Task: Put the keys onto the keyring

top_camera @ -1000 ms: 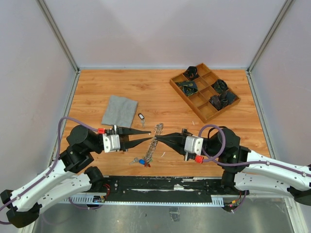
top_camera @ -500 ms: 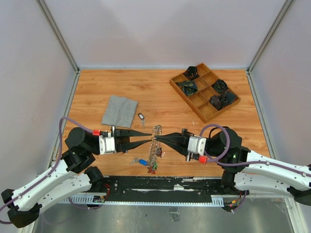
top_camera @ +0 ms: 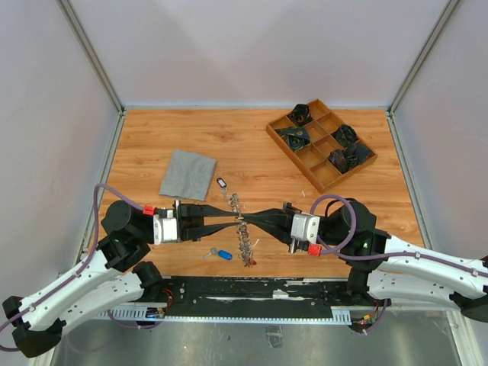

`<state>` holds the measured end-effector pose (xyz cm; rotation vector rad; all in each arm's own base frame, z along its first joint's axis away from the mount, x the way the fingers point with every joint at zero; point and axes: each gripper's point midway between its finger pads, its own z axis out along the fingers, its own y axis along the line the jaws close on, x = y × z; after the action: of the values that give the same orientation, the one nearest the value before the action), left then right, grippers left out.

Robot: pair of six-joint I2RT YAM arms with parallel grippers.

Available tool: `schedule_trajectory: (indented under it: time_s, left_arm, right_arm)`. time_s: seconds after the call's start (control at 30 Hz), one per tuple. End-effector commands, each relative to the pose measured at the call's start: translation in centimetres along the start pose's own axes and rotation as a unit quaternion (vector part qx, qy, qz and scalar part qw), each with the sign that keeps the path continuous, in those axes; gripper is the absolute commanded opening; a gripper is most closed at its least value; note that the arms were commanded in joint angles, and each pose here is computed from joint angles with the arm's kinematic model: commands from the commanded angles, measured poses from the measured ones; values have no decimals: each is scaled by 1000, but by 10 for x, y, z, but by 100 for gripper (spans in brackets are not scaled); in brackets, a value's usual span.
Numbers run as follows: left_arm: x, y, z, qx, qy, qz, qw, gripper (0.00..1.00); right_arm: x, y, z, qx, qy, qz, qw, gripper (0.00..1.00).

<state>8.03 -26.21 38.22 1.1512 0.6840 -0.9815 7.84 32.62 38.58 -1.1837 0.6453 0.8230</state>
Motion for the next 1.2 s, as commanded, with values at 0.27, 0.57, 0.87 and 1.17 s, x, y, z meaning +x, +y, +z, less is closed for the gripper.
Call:
schedule_trajectory:
  time_s: [0.27, 0.57, 0.87, 1.17]
  left_arm:
    - [5, -3, 2, 11, 7, -2, 1000, 21]
    - [2, 0, -2, 0, 13, 7, 1000, 22]
    - [4, 0, -1, 2, 15, 7, 1000, 14]
    - [6, 1, 1, 5, 25, 7, 1000, 1]
  right_arm:
    - [-26, 0, 2, -11, -44, -4, 999, 0]
    - [-31, 0, -2, -15, -46, -14, 999, 1]
    - [-31, 2, -1, -22, -46, -13, 999, 1]
    - [-18, 6, 1, -34, -18, -14, 999, 5]
